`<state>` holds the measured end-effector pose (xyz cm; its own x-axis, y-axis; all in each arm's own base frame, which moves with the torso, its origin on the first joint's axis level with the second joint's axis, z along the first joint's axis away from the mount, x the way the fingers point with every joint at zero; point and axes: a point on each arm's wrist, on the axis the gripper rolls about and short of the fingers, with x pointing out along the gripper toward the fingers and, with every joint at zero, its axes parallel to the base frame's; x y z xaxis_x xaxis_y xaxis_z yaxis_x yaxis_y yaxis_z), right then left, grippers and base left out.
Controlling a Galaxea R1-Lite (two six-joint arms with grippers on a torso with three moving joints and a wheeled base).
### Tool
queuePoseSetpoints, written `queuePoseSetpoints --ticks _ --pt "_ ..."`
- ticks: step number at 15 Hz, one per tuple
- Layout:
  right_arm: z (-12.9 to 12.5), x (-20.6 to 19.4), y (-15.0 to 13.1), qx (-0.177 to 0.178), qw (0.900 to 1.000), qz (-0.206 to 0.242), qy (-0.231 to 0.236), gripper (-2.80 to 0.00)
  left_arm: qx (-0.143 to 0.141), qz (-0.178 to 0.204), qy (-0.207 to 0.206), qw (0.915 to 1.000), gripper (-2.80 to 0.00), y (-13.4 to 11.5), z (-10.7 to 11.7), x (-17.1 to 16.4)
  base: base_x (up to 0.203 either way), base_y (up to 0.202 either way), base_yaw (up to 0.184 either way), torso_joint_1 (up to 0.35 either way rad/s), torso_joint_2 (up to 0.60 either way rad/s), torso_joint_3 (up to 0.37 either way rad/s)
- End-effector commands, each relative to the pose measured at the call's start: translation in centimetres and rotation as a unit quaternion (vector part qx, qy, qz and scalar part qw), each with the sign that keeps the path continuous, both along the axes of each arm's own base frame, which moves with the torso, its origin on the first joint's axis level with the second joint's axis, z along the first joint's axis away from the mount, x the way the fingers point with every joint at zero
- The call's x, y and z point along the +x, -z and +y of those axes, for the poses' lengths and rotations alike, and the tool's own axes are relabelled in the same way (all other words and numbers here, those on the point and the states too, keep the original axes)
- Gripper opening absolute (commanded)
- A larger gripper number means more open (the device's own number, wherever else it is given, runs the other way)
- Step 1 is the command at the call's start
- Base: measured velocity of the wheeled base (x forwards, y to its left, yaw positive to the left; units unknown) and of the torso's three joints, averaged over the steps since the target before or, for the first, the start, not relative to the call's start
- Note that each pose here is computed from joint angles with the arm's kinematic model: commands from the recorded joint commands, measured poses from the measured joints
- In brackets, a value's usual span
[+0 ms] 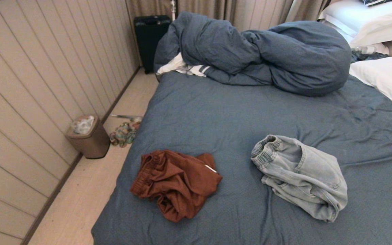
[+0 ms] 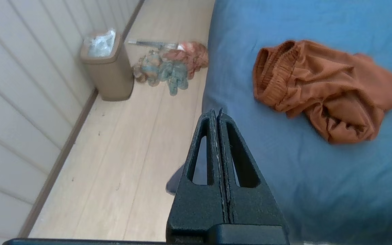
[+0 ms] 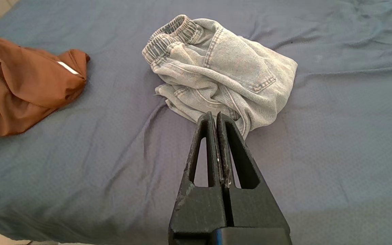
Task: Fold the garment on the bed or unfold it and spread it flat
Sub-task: Unford the brown shorts
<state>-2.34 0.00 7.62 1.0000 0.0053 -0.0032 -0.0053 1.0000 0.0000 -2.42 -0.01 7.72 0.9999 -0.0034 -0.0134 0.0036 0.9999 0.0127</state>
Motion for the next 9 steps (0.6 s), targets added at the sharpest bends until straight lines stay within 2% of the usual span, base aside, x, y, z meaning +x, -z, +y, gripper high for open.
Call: queuePoseSetpoints --ticks 1,2,3,5,7,9 --pt "0.0 -0.5 -1.2 -0.001 1.0 -0.001 0.0 -2.8 -0.002 -0.043 0.002 0.9991 -2.8 -3.6 0.0 -0.9 0.0 0.0 0.0 0.0 0.0 0.0" --pt "0.0 -0.9 -3.2 -0.001 1.0 -0.009 -0.001 -2.8 -0.004 -0.046 0.005 0.9989 -2.8 -5.8 0.0 -1.2 0.0 0.0 0.0 0.0 0.0 0.0" --pt "0.0 -1.2 -5.8 0.0 1.0 -0.011 -0.002 -2.8 -0.007 -0.031 0.01 0.9995 -2.8 -8.0 0.0 -0.8 0.0 0.0 0.0 0.0 0.0 0.0" --pt "0.0 0.4 -10.2 0.006 0.999 0.033 -0.004 -2.8 -0.023 0.01 0.022 0.9994 -2.8 -12.1 -0.1 1.4 0.0 0.0 0.0 0.0 0.0 0.0" --pt "0.0 4.4 -14.5 0.021 0.996 0.09 -0.006 -2.8 -0.039 0.075 0.041 0.9956 -2.8 -14.8 -0.2 5.4 0.0 0.0 0.0 0.0 0.0 0.0" --pt "0.3 9.7 -18.0 0.047 0.989 0.139 -0.017 -2.8 -0.058 0.144 0.06 0.986 -2.8 -16.0 -0.3 10.1 0.0 0.0 0.0 0.0 0.0 0.0"
